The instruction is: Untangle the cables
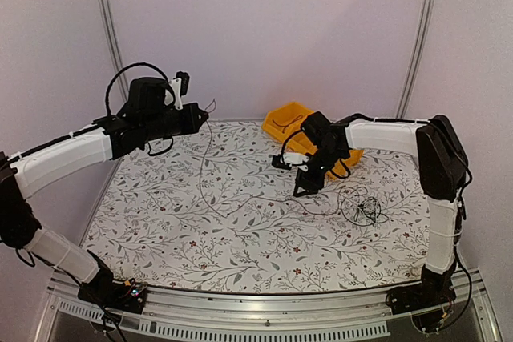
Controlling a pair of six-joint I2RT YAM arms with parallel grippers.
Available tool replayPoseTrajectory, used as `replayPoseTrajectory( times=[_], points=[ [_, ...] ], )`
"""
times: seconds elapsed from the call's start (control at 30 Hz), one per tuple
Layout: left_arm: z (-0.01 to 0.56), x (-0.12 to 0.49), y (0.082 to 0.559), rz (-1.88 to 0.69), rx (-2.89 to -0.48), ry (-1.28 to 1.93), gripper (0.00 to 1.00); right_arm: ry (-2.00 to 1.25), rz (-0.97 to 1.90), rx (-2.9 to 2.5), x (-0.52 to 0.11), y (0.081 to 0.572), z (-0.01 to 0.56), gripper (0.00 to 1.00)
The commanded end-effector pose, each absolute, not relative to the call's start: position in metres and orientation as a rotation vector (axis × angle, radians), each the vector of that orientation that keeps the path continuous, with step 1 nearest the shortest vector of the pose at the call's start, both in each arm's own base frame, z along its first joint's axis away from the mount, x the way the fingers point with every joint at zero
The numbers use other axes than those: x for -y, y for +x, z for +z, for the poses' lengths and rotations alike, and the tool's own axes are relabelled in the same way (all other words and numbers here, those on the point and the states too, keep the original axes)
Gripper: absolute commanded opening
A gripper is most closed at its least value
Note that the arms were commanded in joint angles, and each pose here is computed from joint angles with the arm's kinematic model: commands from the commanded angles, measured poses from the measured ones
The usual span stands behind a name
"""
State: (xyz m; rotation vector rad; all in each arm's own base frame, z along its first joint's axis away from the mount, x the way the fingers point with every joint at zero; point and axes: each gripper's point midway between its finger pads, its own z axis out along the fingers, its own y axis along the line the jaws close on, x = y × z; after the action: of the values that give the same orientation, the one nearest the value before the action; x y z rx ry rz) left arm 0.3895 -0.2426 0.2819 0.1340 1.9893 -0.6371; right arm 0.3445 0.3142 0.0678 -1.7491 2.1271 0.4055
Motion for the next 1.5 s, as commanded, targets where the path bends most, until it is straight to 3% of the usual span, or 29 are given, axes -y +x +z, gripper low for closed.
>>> replayPoseTrajectory(
  times=[0.0, 0.17, 0.4, 0.9, 1.17, 1.47],
  points=[
    [0.274, 0.233, 0.381, -0.675, -2.028, 0.059, 0.00, -1.739, 0.428, -2.111, -0.348, 0.361, 0.047, 0.52],
    [0.278, 0.221, 0.376, -0.642, -2.014, 0.017, 0.00, -1.712, 0.390, -2.221, -0.349, 0.372, 0.011, 0.50],
    [0.278, 0.214, 0.373, -0.631, -2.002, -0.012, 0.00, -1.745, 0.382, -2.271, -0.336, 0.358, 0.003, 0.50],
    [0.270, 0.220, 0.376, -0.650, -2.007, 0.010, 0.00, -1.624, 0.485, -2.208, -0.342, 0.347, 0.082, 0.48],
    [0.274, 0.221, 0.376, -0.643, -2.000, 0.023, 0.00, -1.717, 0.504, -2.290, -0.325, 0.322, 0.045, 0.42],
    [0.276, 0.220, 0.374, -0.651, -1.998, 0.017, 0.00, -1.730, 0.458, -2.315, -0.323, 0.329, 0.023, 0.36]
  ],
)
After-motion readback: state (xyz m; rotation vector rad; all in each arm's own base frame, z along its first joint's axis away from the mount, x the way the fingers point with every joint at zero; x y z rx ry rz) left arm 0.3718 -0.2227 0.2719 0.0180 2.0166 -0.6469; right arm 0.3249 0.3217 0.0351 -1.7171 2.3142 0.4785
